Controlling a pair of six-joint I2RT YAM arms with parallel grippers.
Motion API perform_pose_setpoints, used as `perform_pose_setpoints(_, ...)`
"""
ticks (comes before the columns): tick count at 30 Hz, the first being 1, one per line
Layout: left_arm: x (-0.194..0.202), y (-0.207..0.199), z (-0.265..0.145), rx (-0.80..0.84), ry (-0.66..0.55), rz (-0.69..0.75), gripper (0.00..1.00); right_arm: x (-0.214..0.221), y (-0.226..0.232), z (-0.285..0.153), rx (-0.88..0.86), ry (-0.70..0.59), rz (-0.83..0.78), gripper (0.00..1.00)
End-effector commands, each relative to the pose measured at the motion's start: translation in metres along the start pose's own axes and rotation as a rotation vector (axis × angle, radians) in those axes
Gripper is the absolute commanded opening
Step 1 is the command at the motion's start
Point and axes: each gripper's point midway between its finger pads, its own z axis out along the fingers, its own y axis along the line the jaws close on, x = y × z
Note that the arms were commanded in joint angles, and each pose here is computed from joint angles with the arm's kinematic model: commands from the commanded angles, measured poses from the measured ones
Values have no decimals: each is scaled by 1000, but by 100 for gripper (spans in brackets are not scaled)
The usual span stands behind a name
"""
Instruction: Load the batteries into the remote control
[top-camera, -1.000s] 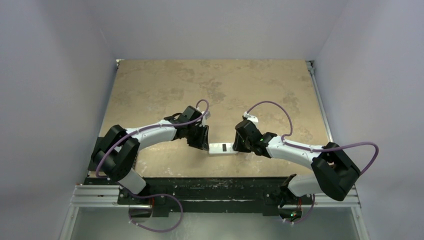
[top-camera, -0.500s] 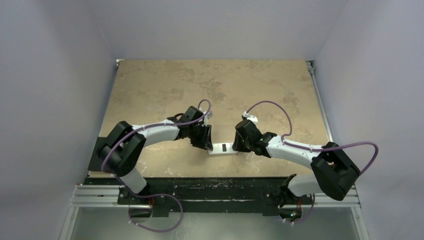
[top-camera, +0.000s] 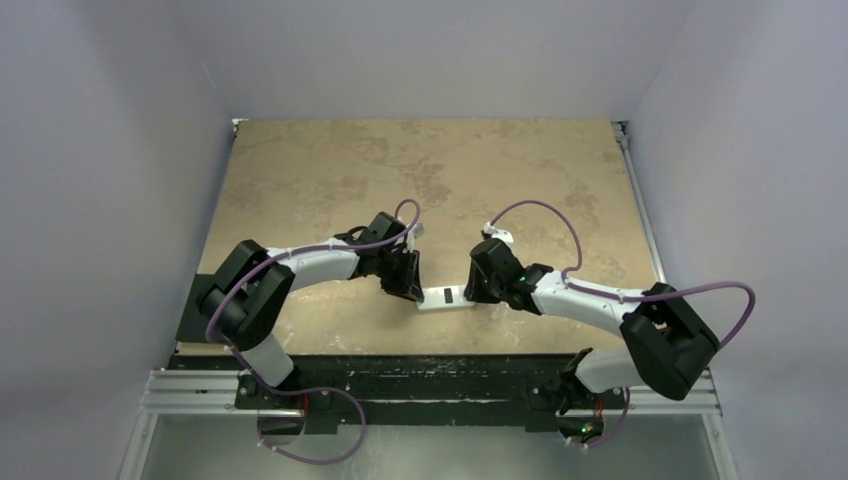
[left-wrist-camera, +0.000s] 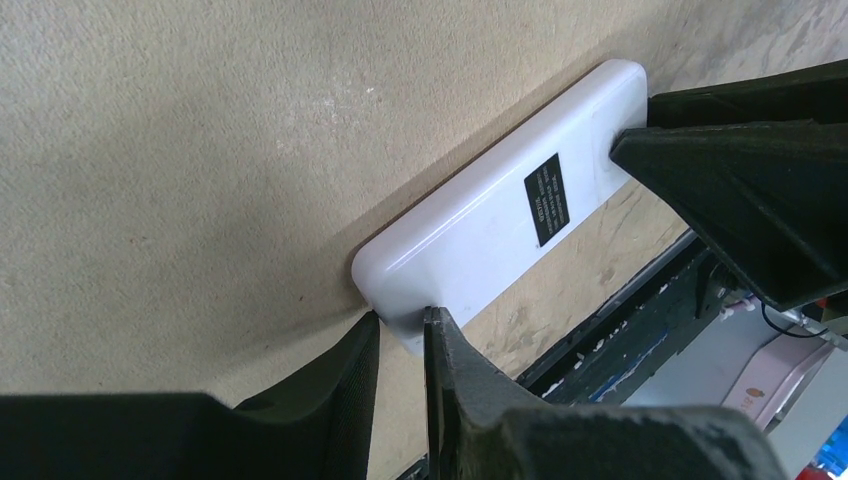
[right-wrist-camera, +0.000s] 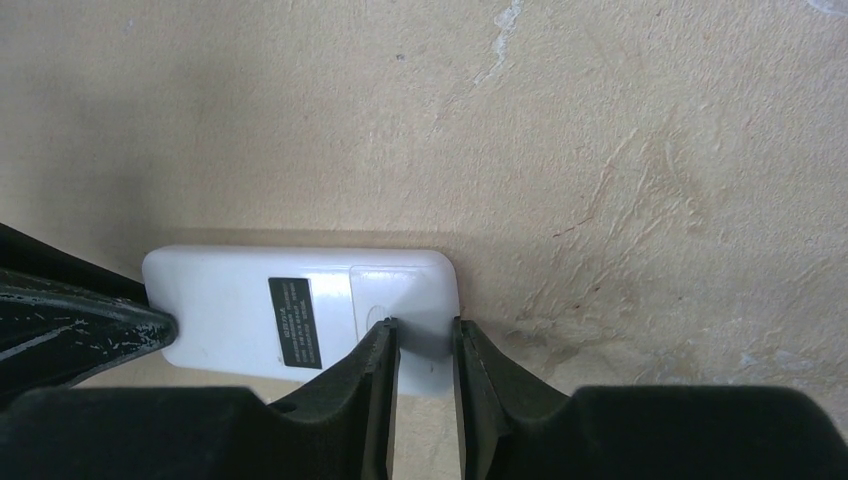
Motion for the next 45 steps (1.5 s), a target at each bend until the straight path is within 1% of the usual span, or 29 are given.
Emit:
perform_pose_setpoints(1,-8,-14,8,54,-17,14,19,10,25,4,-102,54,-10,30)
perform_pose_setpoints(7,-9,-17,10,57,-16,15,18,18,28,5,-103,71,-25,30)
perform_pose_setpoints(12,-12,-15,6,33,-26,24,19,11,11,1,-7,47,-44,34)
perform_pose_setpoints(15,-16,-14,4,13,-36,29,22,7,10,-4,6,39,-49,35)
perform_pose_setpoints(20,-22,-9,-2,-34,-60,36,27,-10,-3,-13,90,-26,-68,41)
perform_pose_setpoints(24,-31,-5,-11,-87,-91,54,32,-28,-7,-26,136,-82,-83,48)
perform_pose_setpoints(29,-44,-2,-31,-163,-142,84,35,-52,-9,-46,170,-162,-100,55)
perform_pose_setpoints(32,-51,-1,-44,-200,-171,101,35,-62,-4,-57,141,-193,-120,58)
perform_pose_setpoints(36,-61,-3,-67,-240,-234,131,38,-71,12,-68,39,-235,-199,71)
perform_pose_setpoints(38,-64,-3,-79,-261,-270,139,39,-71,23,-72,-28,-229,-271,76)
perform_pose_setpoints(41,-65,-5,-97,-272,-323,139,41,-68,40,-74,-116,-193,-389,80)
perform_pose_setpoints(45,-63,-8,-119,-265,-398,116,42,-64,55,-73,-196,-150,-562,95)
